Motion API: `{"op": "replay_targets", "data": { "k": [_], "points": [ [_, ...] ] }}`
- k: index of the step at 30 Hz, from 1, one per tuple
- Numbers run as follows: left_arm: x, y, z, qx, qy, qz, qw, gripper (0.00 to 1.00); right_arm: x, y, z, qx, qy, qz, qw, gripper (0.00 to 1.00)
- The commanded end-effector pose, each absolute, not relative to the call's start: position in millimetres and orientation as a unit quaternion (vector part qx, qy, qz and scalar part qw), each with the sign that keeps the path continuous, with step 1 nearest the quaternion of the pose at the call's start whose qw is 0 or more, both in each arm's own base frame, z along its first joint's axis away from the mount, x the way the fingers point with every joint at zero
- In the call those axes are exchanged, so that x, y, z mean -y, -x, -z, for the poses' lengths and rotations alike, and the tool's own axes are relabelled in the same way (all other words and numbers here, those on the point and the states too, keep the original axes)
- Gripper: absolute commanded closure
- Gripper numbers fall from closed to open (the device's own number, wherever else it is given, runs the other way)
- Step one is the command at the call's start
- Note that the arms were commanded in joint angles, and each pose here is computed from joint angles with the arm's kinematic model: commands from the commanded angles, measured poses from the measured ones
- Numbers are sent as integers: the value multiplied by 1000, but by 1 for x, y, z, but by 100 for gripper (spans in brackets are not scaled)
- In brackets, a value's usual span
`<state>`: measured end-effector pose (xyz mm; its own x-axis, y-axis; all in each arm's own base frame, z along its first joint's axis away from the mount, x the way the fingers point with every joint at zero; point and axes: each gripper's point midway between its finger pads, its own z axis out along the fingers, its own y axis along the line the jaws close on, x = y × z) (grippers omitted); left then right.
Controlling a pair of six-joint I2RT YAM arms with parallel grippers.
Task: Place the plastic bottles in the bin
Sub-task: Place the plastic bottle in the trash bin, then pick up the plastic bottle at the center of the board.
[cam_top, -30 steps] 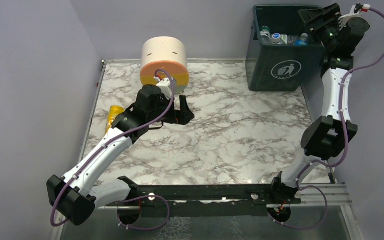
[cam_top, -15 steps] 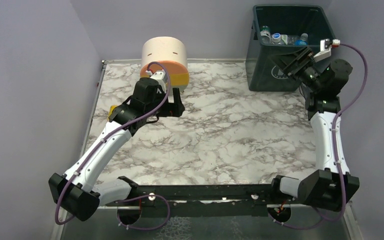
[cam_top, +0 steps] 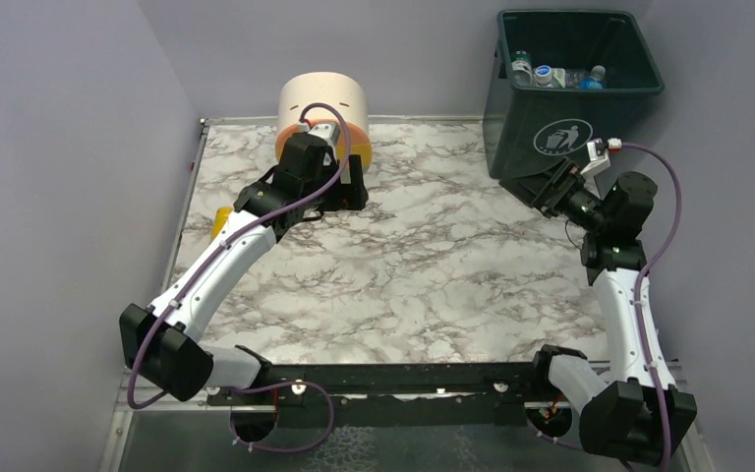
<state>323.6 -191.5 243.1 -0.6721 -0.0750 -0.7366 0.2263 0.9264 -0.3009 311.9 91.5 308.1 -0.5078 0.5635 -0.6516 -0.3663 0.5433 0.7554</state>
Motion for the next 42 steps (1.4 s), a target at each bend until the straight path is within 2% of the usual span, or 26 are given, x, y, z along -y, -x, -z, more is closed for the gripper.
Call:
{"op": "replay_targets", "data": {
  "k": [1, 6, 13, 21, 26, 36, 42],
  "points": [
    [203, -339, -248, -884, -33, 209, 417, 1, -104, -295, -288, -739, -39, -481, 470, 5],
    [216, -345, -231, -898, -43, 215, 382, 1, -105, -287, -261, -761, -44, -470, 444, 5],
    [208, -338, -232, -900, -16, 210, 381, 1, -127, -274, -232, -776, -31, -492, 393, 5],
    [176, -344, -239, -920, -10, 113, 375, 1, -147, -268, -231, -789, 11, -500, 358, 5],
    [119, -342, -234, -933, 13, 10, 359, 1, -161, -255, -242, -771, 40, -528, 354, 4],
    [5, -356, -180, -953, 93, -64, 282, 1, -171, -244, -255, -754, 68, -554, 346, 4],
    [-61, -345, -147, -959, 130, -89, 234, 1, -174, -241, -251, -755, 74, -554, 344, 4]
  ]
}}
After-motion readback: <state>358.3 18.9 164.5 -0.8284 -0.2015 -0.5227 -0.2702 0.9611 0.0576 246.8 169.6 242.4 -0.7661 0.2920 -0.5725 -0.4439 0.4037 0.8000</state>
